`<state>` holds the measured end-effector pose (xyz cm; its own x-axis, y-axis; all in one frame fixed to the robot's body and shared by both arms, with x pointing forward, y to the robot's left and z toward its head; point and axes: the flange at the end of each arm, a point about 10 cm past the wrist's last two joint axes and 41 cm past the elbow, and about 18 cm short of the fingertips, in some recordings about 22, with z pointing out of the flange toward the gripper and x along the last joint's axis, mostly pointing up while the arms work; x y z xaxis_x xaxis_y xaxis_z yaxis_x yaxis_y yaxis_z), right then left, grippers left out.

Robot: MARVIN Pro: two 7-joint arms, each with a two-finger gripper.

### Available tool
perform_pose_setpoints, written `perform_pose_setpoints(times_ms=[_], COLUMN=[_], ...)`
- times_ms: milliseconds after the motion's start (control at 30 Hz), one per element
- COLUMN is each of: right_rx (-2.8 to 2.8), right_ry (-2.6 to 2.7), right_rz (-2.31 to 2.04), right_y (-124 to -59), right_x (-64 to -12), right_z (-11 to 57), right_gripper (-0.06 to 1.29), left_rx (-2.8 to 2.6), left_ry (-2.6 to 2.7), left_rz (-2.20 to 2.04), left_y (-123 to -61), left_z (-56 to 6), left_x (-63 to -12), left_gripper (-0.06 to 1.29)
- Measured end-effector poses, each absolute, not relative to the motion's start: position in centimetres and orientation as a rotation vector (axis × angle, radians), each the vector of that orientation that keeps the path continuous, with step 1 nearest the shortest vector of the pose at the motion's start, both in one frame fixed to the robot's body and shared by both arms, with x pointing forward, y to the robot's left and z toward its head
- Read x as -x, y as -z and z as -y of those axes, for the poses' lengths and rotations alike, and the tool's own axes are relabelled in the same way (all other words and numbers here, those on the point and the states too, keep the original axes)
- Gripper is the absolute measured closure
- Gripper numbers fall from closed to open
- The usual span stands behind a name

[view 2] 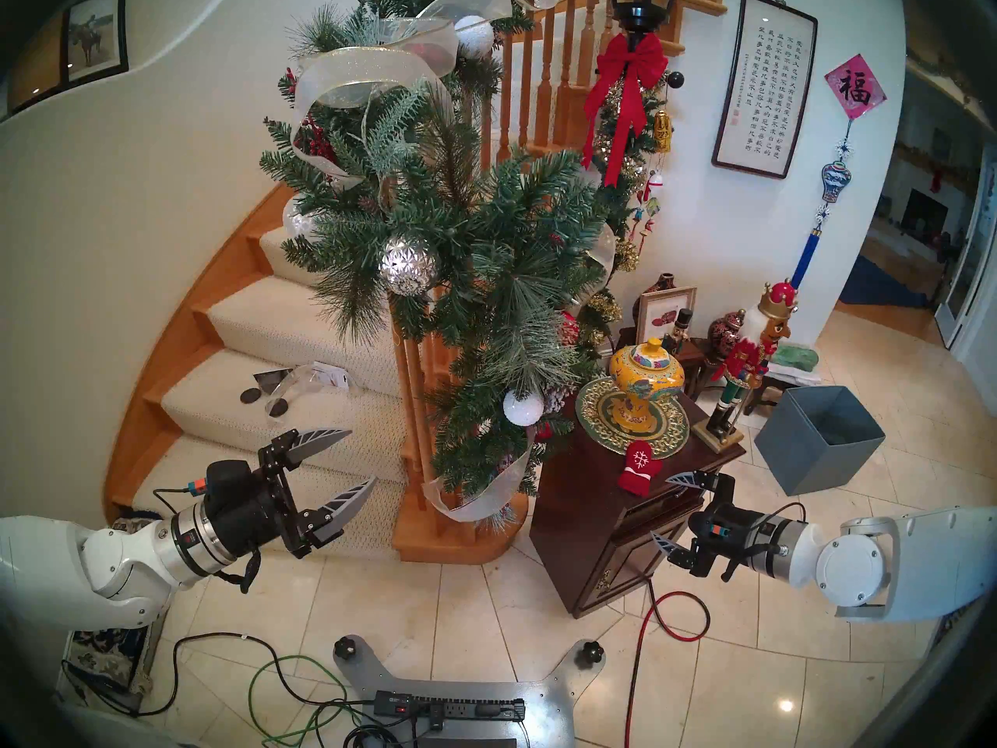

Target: Hang the ornament onto the Christmas-tree-style decoration

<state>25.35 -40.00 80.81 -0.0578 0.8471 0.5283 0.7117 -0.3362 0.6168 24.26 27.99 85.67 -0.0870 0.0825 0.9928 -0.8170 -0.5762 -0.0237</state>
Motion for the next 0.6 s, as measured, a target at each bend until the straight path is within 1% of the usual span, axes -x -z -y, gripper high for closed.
perform_pose_setpoints(times_ms=[600], right_rx=[-2.038], right_ry=[-1.327], right_rz=[-1.717], right_y=[-80.15], right_x=[-25.11], right_z=[39.92], right_gripper=[-0.02], left_rx=[-1.527], left_ry=[-1.739], left_rz=[0.817], left_y=[-85.66], left_z=[-27.99], left_x=[-24.26], left_gripper=[0.00])
